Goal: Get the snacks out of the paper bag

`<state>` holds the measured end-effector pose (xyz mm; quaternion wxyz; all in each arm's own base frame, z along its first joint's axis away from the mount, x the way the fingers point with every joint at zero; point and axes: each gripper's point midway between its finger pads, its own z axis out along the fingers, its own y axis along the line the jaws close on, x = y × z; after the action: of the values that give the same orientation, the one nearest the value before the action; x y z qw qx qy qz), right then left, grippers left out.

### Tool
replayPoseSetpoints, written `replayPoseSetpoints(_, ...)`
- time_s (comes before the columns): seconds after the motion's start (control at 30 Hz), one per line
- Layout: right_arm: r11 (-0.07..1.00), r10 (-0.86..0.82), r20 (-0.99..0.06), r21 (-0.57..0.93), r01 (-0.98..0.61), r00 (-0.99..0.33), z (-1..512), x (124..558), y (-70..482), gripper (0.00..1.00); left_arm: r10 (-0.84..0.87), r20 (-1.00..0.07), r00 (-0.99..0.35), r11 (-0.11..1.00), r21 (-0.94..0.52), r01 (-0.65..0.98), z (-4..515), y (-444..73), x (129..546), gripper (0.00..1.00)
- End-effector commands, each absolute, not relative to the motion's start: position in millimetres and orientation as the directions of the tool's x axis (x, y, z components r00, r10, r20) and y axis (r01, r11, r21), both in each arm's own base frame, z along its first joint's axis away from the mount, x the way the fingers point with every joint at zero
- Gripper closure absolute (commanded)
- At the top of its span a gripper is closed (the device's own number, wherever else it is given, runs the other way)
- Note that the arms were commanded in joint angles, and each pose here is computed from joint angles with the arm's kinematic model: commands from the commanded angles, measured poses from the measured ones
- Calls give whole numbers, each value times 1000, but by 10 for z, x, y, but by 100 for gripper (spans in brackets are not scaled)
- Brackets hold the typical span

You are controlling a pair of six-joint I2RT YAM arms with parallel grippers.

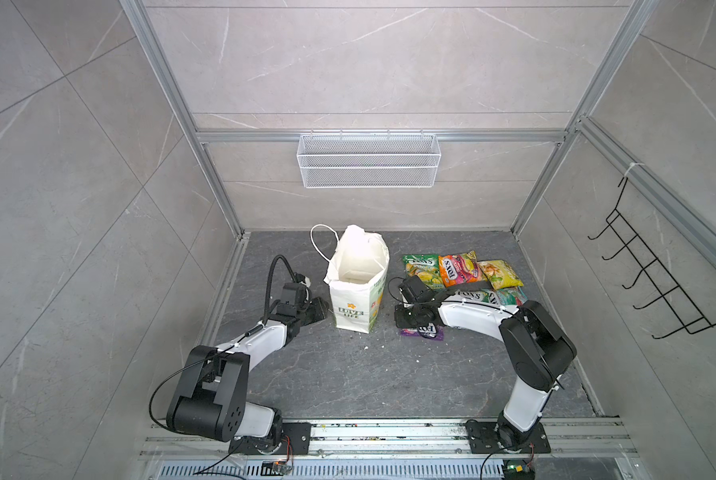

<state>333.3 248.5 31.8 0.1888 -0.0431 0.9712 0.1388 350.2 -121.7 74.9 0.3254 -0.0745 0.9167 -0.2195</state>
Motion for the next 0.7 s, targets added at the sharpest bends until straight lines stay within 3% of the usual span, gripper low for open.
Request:
replayPoseSetpoints(0.0,985,-16,-403,150,-83,-915,371,3313,2222,84,-269,-613,-743,895,-444,43,897,-1238,3647,55)
replayPoseSetpoints(0.33,991,22,-389,131,-31,-921,357,3352,2063,83,-258,-604,-754,893,-447,52,870,-1309,3695,55)
replayPoseSetpoints(0.67,963,22,-486,246,-112,-873,838,3601,2322,73,-254,-587,-769,886,-460,59,815,-1481,3674,56)
